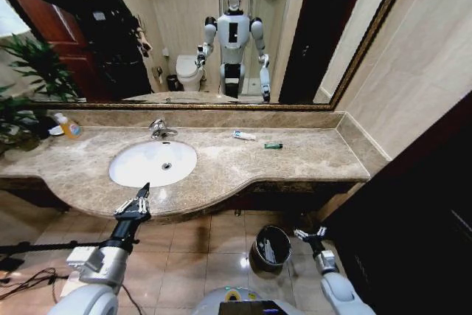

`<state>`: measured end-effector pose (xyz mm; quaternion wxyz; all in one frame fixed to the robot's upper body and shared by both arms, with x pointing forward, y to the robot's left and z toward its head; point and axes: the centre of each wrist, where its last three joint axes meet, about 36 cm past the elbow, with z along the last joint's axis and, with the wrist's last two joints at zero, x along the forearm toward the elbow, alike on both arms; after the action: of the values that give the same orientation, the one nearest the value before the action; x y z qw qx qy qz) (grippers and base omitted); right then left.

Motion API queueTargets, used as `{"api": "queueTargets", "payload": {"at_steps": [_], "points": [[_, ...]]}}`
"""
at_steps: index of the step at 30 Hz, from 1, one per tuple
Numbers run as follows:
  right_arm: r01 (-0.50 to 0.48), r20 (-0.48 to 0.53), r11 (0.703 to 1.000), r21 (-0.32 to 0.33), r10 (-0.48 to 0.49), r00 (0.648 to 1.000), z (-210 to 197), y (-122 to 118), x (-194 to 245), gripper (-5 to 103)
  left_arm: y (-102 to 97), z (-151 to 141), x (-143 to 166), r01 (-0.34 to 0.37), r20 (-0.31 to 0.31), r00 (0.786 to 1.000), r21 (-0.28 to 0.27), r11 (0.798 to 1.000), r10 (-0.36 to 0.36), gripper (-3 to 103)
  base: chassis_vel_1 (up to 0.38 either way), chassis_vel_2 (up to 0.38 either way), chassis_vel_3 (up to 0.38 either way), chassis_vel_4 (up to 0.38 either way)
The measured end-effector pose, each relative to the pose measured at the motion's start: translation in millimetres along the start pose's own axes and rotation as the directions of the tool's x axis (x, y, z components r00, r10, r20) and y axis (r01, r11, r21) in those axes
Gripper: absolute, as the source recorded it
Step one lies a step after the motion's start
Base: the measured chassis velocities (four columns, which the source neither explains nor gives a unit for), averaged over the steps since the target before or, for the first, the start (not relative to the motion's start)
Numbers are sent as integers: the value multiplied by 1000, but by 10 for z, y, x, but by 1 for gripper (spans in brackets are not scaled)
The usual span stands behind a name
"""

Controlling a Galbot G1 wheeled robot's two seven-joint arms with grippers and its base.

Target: Pick up the trash from the sink and place it in the trash bin.

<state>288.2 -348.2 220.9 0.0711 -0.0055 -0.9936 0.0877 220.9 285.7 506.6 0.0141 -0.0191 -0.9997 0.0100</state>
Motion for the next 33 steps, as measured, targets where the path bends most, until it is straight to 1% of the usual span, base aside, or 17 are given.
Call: {"api": "queueTargets", "payload": {"at_steps": [2, 3, 5, 7, 8, 10, 11, 14, 18, 20, 22, 24, 26, 27, 29, 30, 33], "points": [[9, 68, 1000, -15, -8, 998, -434, 82, -45, 100, 0, 0, 0, 0, 0, 1000, 0, 1000, 0, 0, 0, 0, 0, 0], [9, 68, 1000, -15, -8, 998, -434, 82, -45, 100, 0, 0, 0, 0, 0, 1000, 0, 1000, 0, 0, 0, 0, 0, 0], [11, 114, 1000, -23, -8, 993, -735, 130, -77, 100, 0, 0, 0, 0, 0, 1000, 0, 1000, 0, 0, 0, 0, 0, 0], [-7, 163, 1000, -22, 11, 987, -1197, 201, -134, 100, 0, 0, 0, 0, 0, 1000, 0, 1000, 0, 0, 0, 0, 0, 0], [-7, 163, 1000, -22, 11, 987, -1197, 201, -134, 100, 0, 0, 0, 0, 0, 1000, 0, 1000, 0, 0, 0, 0, 0, 0], [-19, 204, 1000, -12, 21, 979, -1653, 234, -232, 100, 0, 0, 0, 0, 0, 1000, 0, 1000, 0, 0, 0, 0, 0, 0], [-19, 204, 1000, -12, 21, 979, -1653, 234, -232, 100, 0, 0, 0, 0, 0, 1000, 0, 1000, 0, 0, 0, 0, 0, 0], [27, 237, 1000, -6, -25, 971, -2041, 181, -419, 100, 0, 0, 0, 0, 0, 1000, 0, 1000, 0, 0, 0, 0, 0, 0], [144, 240, 989, -29, -133, 962, -2265, 94, -644, 100, 0, 0, 0, 0, 0, 1000, 0, 1000, 0, 0, 0, 0, 0, 0], [168, 236, 985, -35, -155, 959, -2298, 80, -685, 100, 0, 0, 0, 0, 0, 1000, 0, 1000, 0, 0, 0, 0, 0, 0], [276, 210, 960, -53, -260, 943, -2439, 8, -874, 100, 0, 0, 0, 0, 0, 1000, 0, 1000, 0, 0, 0, 0, 0, 0], [306, 204, 951, -53, -290, 935, -2471, -19, -938, 100, 0, 0, 0, 0, 0, 1000, 0, 1000, 0, 0, 0, 0, 0, 0], [389, 189, 921, -38, -375, 907, -2526, -159, -1235, 100, 0, 0, 0, 0, 0, 1000, 0, 1000, 0, 0, 0, 0, 0, 0], [389, 189, 921, -38, -375, 907, -2526, -159, -1235, 100, 0, 0, 0, 0, 0, 1000, 0, 1000, 0, 0, 0, 0, 0, 0], [436, 170, 899, -29, -426, 889, -2535, -279, -1465, 100, 0, 0, 0, 0, 0, 1000, 0, 1000, 0, 0, 0, 0, 0, 0], [462, 148, 885, -45, -452, 880, -2560, -335, -1614, 100, 0, 0, 0, 0, 0, 1000, 0, 1000, 0, 0, 0, 0, 0, 0], [476, 115, 876, -73, -467, 877, -2631, -388, -1876, 100, 0, 0, 0, 0, 0, 1000, 0, 1000, 0, 0, 0, 0, 0, 0]]}}
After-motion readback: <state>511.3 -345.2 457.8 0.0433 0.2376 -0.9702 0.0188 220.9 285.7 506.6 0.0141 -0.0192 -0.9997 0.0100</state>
